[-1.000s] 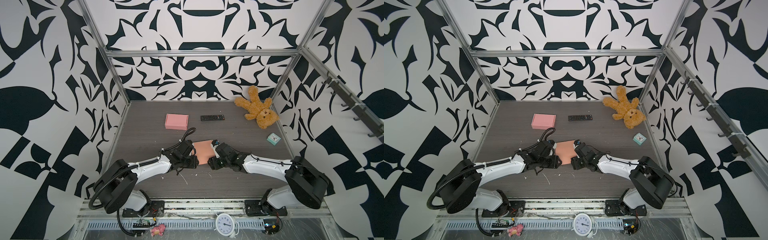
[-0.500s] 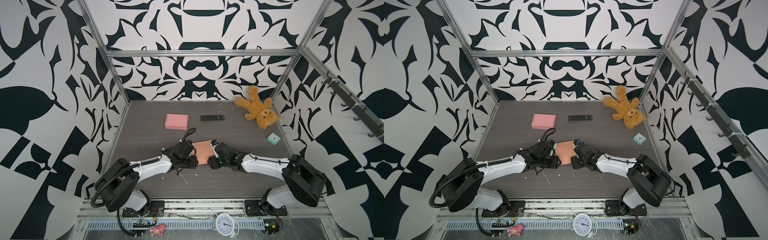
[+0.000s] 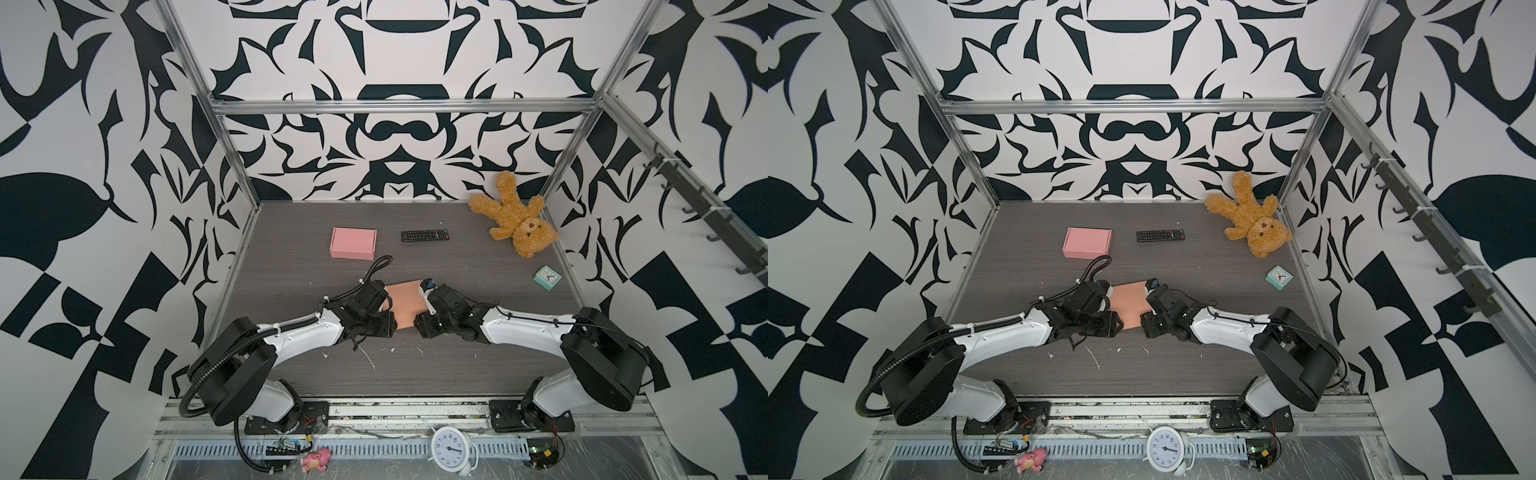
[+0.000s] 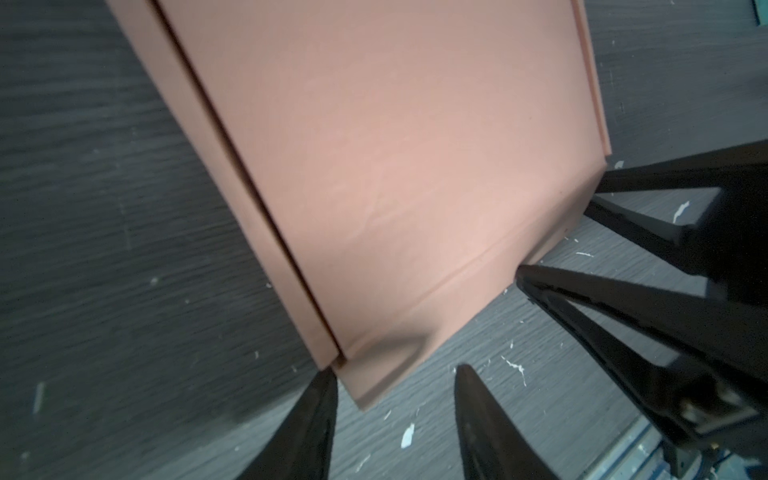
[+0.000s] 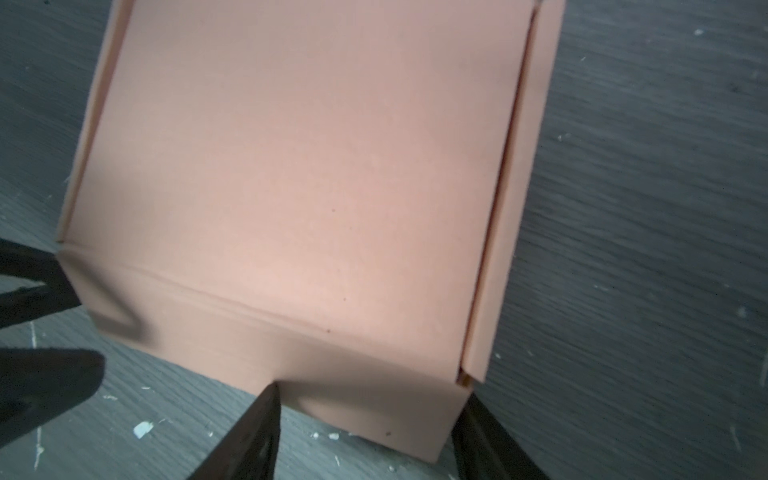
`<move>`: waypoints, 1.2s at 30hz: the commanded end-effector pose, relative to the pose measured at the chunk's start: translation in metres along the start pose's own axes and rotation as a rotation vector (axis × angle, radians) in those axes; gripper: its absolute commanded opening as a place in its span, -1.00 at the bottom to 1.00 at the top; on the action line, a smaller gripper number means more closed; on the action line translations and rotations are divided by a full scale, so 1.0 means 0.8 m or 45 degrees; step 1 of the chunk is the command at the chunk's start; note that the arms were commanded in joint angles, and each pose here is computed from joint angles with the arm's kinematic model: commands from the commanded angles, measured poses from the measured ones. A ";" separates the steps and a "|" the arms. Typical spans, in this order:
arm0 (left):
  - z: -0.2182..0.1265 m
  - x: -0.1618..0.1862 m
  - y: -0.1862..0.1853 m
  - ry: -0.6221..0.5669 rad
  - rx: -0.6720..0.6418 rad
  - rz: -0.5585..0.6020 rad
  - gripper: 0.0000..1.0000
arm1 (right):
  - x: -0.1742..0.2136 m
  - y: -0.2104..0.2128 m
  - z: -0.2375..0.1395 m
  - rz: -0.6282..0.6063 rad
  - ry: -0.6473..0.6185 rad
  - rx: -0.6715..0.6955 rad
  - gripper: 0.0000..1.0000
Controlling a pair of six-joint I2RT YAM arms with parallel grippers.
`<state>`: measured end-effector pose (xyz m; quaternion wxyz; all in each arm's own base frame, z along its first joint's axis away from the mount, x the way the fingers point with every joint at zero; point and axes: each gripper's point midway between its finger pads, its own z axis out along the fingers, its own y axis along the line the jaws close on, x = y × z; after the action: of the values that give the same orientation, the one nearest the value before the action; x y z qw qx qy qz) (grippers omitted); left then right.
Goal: Fold the paper box
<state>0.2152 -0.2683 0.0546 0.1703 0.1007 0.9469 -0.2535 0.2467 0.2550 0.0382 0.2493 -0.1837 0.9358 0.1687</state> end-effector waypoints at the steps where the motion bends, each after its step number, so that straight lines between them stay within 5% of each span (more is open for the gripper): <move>1: -0.016 -0.012 -0.014 -0.026 0.053 0.017 0.07 | -0.026 0.012 -0.004 -0.020 -0.076 -0.021 0.30; 19: -0.049 -0.075 0.002 -0.133 0.109 -0.013 0.22 | -0.031 0.012 -0.003 -0.033 -0.090 -0.015 0.32; 36: 0.022 -0.155 0.023 -0.095 0.031 0.044 0.14 | -0.036 0.011 0.000 -0.051 -0.091 0.000 0.34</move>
<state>0.3297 -0.2717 0.0794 0.2045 0.0974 0.9355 -0.2713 0.2548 0.2608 0.0410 0.2615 -0.1936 0.9309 0.1661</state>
